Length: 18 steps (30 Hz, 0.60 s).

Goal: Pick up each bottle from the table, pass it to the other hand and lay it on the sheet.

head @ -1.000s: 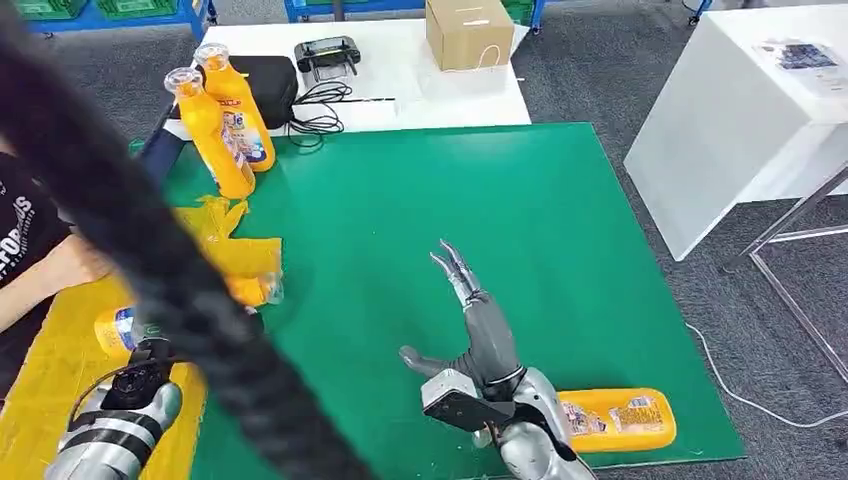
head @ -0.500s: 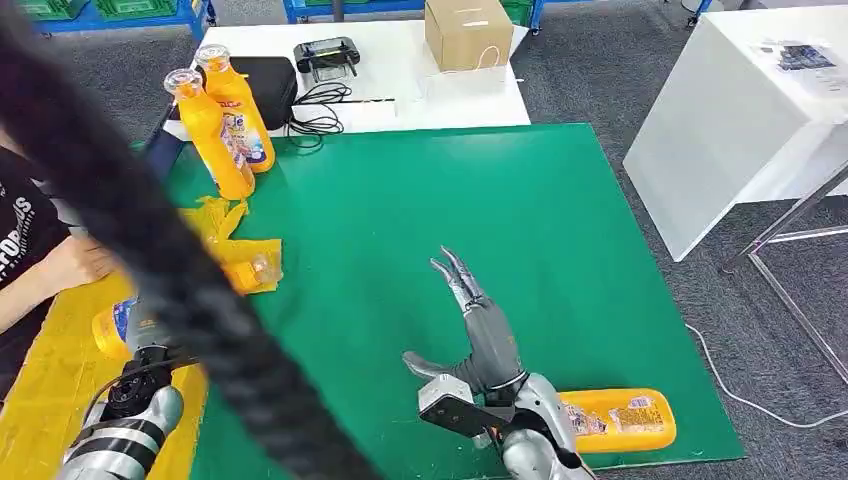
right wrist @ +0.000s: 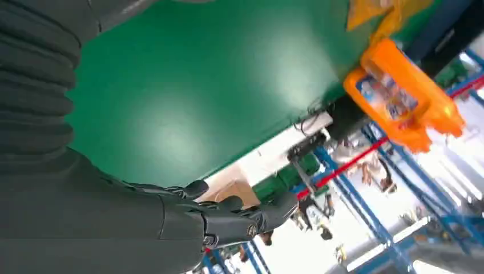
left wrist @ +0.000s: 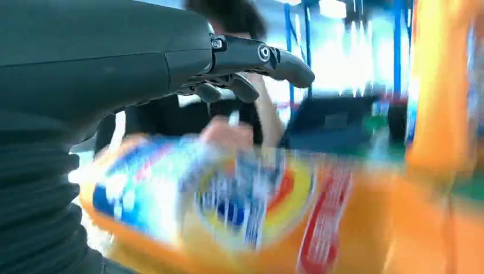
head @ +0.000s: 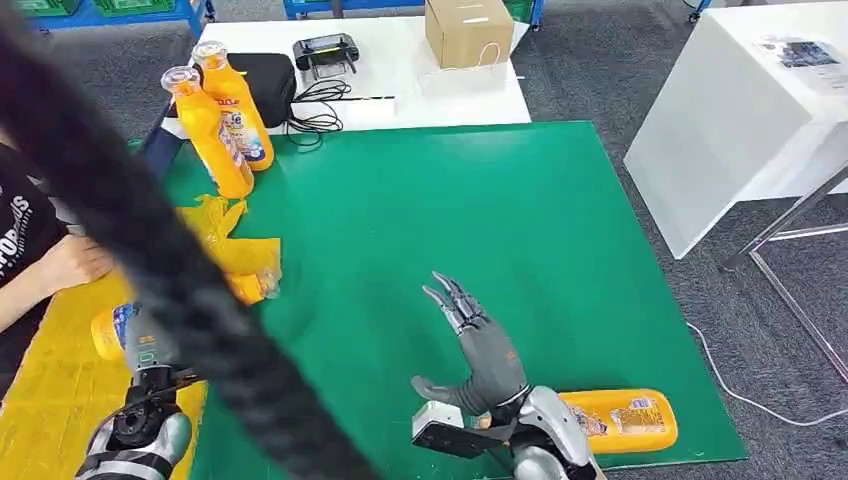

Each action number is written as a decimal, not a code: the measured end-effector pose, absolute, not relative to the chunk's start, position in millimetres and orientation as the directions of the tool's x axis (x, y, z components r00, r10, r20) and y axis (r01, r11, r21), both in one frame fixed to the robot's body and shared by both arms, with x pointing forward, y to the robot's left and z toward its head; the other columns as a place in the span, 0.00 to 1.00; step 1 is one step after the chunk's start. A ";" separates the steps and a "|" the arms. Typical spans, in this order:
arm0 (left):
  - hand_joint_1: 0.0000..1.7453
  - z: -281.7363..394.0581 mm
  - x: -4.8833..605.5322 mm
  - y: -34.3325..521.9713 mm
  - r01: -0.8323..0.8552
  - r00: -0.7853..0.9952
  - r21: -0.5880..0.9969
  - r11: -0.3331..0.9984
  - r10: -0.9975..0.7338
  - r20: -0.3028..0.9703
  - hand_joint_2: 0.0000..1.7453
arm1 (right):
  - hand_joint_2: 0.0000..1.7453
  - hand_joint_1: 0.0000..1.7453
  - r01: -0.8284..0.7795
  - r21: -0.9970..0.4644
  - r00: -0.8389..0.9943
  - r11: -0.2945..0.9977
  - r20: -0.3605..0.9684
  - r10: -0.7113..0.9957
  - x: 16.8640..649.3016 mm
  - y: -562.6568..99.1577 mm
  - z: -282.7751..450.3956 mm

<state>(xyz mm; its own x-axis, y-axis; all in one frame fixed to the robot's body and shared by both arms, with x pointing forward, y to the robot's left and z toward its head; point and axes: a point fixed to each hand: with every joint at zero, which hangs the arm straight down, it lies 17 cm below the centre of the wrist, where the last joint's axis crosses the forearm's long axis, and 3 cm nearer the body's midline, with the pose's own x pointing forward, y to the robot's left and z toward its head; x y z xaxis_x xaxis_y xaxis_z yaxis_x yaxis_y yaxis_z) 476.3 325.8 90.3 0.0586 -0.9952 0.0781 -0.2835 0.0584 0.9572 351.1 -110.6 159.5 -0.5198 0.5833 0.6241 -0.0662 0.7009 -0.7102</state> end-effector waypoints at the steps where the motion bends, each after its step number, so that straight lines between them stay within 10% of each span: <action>1: 0.00 106.8 473.3 321.2 -0.350 0.036 0.933 0.077 -0.995 0.096 1.00 | 1.00 0.00 -0.088 -0.720 -0.531 0.689 0.619 0.579 345.7 -108.4 155.5; 10: 0.00 139.7 446.9 272.0 -0.304 -0.246 0.693 0.653 -0.757 0.605 1.00 | 1.00 0.00 -0.220 -0.730 -0.558 0.647 0.638 0.530 293.5 -134.2 129.5; 18: 0.00 166.0 423.2 247.8 -0.241 -0.364 0.531 0.812 -0.583 0.726 1.00 | 1.00 0.00 -0.250 -0.800 -0.549 0.545 0.581 0.601 265.3 -174.0 109.4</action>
